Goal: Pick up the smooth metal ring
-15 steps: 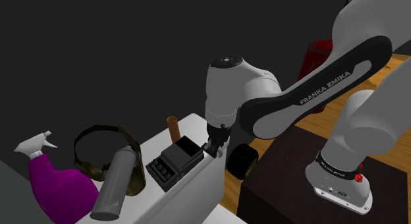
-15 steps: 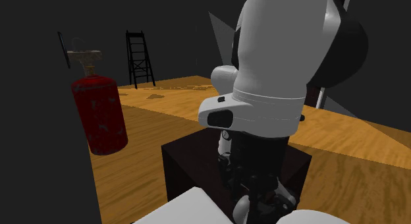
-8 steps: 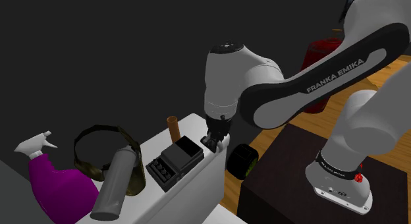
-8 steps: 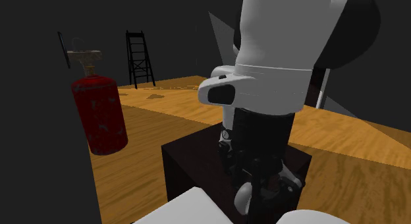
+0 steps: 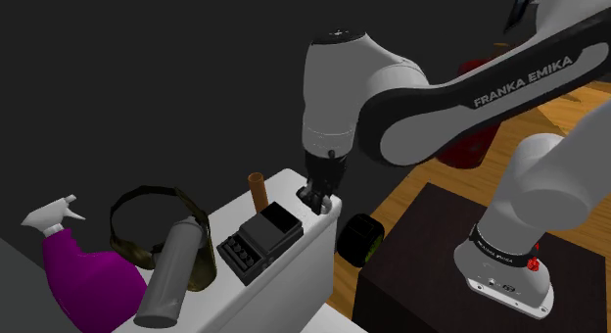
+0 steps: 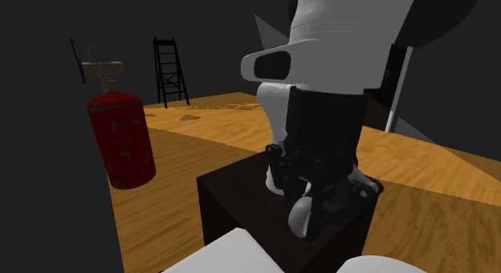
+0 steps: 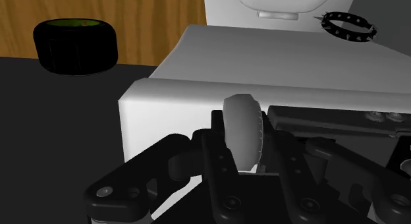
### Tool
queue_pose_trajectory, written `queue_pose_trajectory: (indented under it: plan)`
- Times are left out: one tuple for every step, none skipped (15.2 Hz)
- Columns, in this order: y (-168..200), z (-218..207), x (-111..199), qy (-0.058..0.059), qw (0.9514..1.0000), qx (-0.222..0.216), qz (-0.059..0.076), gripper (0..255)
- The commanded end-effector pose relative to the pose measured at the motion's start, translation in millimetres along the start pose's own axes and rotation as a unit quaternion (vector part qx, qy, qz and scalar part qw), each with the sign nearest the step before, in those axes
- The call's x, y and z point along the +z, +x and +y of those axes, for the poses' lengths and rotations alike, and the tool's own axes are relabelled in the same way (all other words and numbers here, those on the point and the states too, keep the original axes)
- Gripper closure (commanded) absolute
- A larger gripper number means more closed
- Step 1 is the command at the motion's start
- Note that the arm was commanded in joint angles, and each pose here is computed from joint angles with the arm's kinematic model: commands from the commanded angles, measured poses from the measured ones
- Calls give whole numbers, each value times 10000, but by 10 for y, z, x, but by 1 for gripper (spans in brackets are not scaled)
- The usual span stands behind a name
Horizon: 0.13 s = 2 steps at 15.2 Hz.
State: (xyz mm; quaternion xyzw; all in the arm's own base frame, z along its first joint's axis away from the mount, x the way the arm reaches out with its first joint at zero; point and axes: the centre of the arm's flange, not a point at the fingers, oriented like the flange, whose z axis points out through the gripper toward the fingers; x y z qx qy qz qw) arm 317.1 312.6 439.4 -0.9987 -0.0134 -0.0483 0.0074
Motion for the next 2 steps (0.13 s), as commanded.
queue_pose_trajectory:
  plan:
    - [9,6,-61,-1,10000,-1,-3,255]
    - [9,6,-60,-1,10000,-1,-3,255]
